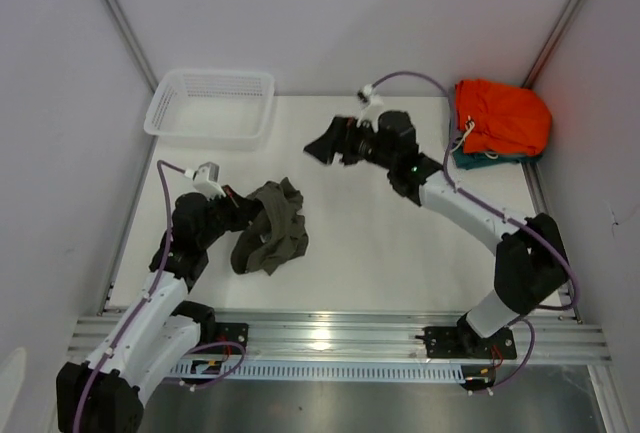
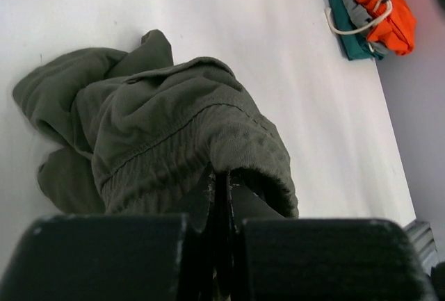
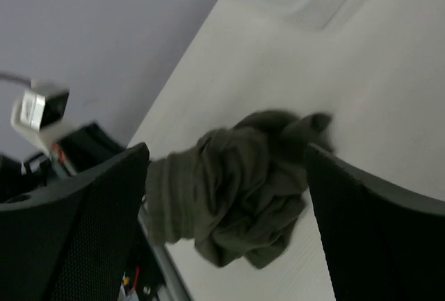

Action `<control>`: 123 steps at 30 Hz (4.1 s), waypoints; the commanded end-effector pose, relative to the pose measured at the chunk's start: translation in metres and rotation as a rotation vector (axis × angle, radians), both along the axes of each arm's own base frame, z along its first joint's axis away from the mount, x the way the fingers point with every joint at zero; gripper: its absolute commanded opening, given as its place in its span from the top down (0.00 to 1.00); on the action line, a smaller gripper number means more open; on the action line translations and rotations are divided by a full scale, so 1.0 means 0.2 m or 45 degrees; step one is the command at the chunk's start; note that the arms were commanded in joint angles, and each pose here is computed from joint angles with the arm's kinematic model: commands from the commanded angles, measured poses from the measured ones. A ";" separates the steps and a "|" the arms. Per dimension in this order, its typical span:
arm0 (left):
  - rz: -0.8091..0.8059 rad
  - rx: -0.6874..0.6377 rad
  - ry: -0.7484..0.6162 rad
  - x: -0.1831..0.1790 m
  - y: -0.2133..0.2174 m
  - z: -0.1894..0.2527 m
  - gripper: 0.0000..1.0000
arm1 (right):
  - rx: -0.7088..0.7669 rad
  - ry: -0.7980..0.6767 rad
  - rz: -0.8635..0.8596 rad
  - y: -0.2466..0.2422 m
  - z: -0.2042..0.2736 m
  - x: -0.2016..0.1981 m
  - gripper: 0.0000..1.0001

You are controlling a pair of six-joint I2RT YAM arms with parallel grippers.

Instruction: Fold and stack the shorts

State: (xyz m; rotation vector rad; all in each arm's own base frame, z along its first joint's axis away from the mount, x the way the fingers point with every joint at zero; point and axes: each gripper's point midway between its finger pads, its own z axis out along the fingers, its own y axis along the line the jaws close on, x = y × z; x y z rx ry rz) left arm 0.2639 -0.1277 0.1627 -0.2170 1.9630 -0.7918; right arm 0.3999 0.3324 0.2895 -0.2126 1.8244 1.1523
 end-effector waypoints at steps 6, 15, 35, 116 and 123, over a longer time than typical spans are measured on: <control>0.108 0.061 -0.115 0.19 0.04 0.24 0.99 | -0.397 0.016 0.002 0.09 -0.43 -0.60 0.10; 0.202 0.068 -0.052 0.21 0.09 0.24 0.99 | -0.573 -0.077 0.038 0.36 -0.51 -1.06 0.11; 0.219 -0.027 -0.049 0.13 0.09 0.30 0.98 | -0.653 -0.182 -0.365 0.61 -0.52 -1.02 0.02; 0.056 0.139 -0.181 0.64 -0.24 0.39 0.84 | -0.441 0.205 0.407 0.30 -0.38 -1.12 1.00; -0.243 0.120 -0.289 0.74 -0.72 0.47 0.83 | -0.266 0.198 0.317 0.08 -0.16 -1.03 1.00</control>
